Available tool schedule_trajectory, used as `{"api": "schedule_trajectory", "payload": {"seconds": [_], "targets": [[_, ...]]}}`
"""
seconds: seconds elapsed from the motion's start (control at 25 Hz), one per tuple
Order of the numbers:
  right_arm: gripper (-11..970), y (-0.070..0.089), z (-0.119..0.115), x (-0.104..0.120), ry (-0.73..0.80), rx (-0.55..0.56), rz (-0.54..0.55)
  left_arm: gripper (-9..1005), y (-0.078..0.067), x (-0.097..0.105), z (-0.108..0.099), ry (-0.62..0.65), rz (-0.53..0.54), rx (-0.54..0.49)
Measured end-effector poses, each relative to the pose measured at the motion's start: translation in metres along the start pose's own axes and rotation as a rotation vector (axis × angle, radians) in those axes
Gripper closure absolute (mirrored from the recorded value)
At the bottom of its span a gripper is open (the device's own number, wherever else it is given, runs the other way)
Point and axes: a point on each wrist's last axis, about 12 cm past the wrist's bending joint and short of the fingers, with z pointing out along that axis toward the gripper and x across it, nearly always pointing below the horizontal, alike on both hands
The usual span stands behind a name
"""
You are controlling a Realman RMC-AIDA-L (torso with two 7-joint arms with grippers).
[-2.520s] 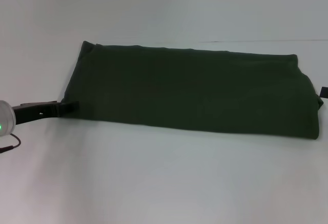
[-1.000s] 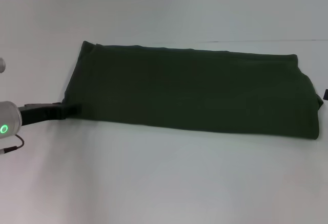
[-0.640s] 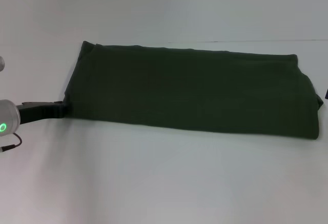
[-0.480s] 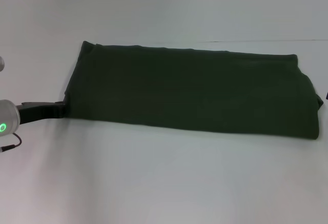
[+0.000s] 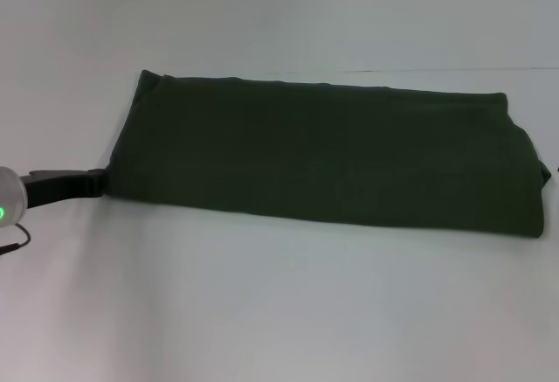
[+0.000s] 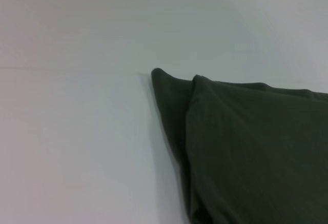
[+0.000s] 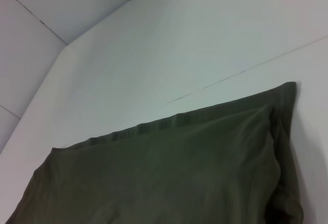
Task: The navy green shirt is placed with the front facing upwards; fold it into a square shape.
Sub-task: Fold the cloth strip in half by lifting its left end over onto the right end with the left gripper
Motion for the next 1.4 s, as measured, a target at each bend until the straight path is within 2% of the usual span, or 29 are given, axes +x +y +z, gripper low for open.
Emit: {"api": "schedule_trajectory", "payload": {"seconds": [1.12, 1.4], "targets": [[102, 0.000, 0.001, 0.001, 0.000, -0.002, -0.001, 874, 0.019, 0.015, -0.028, -0.009, -0.064, -0.051], [103, 0.000, 0.000, 0.001, 0.003, 0.000, -0.002, 845, 0.024, 0.015, -0.033, -0.018, -0.135, -0.041]]}}
